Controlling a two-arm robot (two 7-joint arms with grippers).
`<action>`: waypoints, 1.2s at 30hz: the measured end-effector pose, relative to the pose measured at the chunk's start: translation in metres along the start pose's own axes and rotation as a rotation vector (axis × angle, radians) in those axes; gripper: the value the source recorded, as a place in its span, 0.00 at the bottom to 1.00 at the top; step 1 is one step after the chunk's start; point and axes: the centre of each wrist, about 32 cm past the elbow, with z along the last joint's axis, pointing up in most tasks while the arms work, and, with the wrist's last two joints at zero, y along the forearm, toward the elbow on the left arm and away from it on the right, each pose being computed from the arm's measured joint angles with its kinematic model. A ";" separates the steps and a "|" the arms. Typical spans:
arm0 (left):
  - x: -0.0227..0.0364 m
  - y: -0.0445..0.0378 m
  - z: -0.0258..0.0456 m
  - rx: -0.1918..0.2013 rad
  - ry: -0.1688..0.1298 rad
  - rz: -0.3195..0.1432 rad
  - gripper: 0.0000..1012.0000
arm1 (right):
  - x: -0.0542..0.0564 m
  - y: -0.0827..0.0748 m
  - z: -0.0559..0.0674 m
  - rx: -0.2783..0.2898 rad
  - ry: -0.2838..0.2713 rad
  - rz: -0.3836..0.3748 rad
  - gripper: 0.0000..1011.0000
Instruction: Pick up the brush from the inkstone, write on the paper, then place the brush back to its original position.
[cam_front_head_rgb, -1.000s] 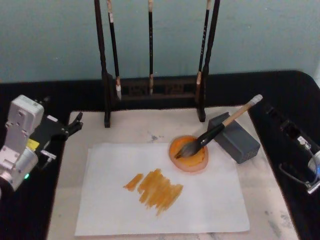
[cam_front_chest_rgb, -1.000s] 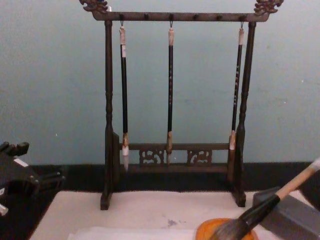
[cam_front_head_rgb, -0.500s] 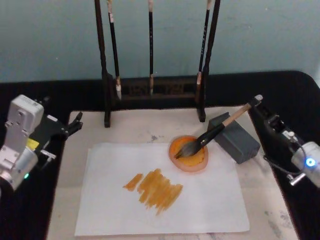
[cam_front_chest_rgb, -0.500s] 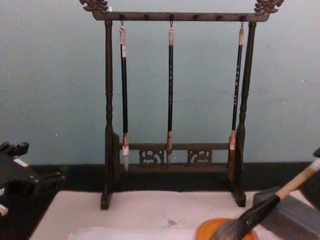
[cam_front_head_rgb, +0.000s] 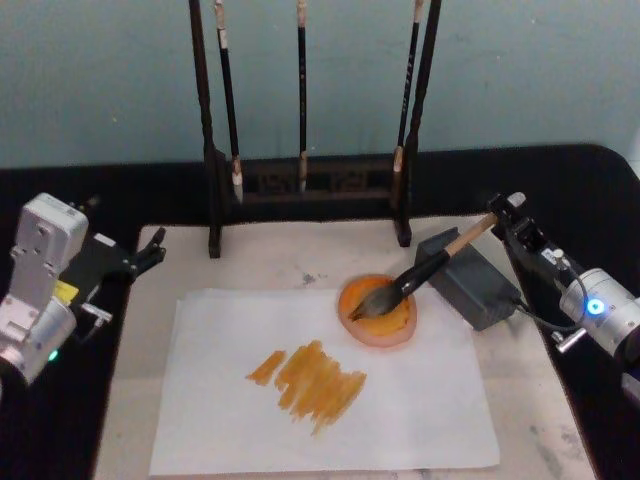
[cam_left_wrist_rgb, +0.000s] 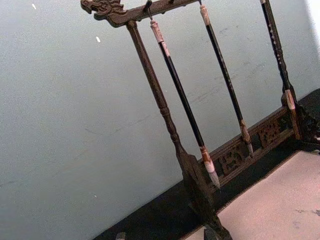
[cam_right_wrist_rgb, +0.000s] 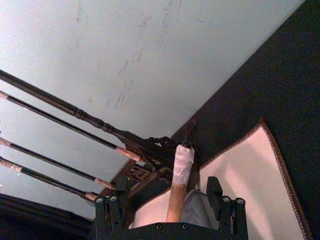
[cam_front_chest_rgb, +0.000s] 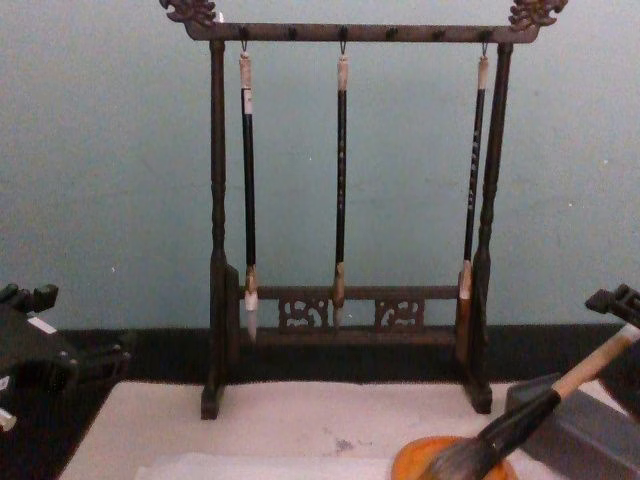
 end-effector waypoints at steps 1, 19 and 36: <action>0.0000 0.0000 0.0000 0.000 0.000 0.000 1.00 | 0.000 0.001 0.000 0.001 0.000 0.000 0.99; 0.0000 0.0000 0.0000 0.000 0.000 0.000 1.00 | 0.003 0.015 0.005 -0.001 -0.001 -0.005 0.99; 0.0000 0.0000 0.0000 0.000 0.000 0.000 1.00 | 0.003 0.015 0.005 0.001 -0.004 -0.011 0.95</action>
